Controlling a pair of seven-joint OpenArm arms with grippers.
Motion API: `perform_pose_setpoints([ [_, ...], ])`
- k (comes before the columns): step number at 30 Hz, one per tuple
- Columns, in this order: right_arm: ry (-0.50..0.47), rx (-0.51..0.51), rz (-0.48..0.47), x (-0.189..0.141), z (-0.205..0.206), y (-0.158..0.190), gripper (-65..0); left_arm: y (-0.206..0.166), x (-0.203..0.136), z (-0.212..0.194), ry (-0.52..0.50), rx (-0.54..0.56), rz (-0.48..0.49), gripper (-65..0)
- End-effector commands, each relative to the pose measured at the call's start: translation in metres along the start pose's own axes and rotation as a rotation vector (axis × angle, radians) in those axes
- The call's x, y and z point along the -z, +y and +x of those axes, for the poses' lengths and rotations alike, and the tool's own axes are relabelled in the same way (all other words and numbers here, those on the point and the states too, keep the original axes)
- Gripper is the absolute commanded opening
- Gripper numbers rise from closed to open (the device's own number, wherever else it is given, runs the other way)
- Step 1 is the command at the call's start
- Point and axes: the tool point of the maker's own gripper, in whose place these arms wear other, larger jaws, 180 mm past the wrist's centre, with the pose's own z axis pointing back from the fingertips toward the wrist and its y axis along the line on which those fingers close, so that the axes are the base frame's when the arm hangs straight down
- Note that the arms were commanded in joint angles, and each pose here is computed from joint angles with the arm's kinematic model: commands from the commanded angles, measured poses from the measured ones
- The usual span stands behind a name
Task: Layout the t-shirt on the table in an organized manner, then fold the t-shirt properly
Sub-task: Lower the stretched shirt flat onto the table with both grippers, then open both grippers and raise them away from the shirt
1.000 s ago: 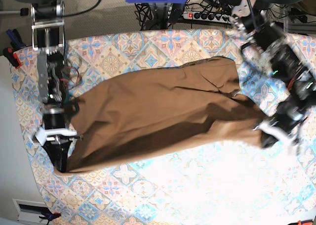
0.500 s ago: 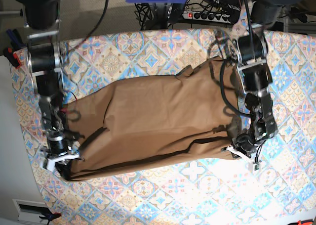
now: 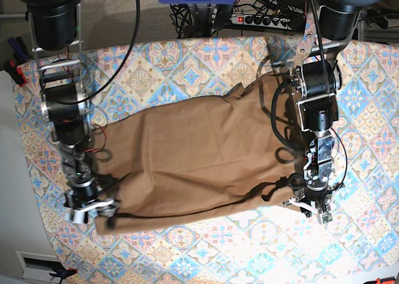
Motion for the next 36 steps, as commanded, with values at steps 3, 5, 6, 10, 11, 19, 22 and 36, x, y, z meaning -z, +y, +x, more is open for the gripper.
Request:
perform_pose_setpoints([
  [3, -0.119, -0.064, 0.080, 0.014, 0.054, 0.023, -2.5, -0.008, 0.005, 0.066, -0.141, -0.016, -0.011, -46.6],
  [5, -0.125, -0.063, 0.085, 0.015, 0.056, 0.025, 0.0, -0.008, 0.006, 0.070, -0.148, -0.016, -0.012, -46.5],
  [6, -0.126, -0.062, 0.083, 0.015, 0.056, 0.025, 0.0, -0.009, 0.006, 0.077, -0.160, -0.011, -0.012, -46.5],
  [10, -0.125, -0.058, 0.079, 0.015, 0.056, 0.024, 0.0, -0.013, 0.006, 0.088, -0.179, 0.067, -0.008, -46.4],
  [11, -0.125, -0.058, 0.080, 0.015, 0.055, 0.024, 0.0, -0.018, 0.006, 0.085, -0.176, 0.095, -0.013, -46.4],
  [19, -0.141, -0.020, 0.057, 0.013, 0.058, 0.017, 0.0, -0.035, -0.047, 0.055, -0.280, 0.204, -0.026, -46.8],
  [22, -0.108, 0.048, 0.006, 0.003, 0.033, 0.000, 0.0, -0.036, -0.081, 0.051, -0.341, 0.209, -0.028, -47.0],
  [36, 0.098, 0.132, 0.013, -0.100, -0.024, -0.038, 0.0, -0.034, -0.185, 0.053, -0.216, 0.235, -0.036, -47.0],
])
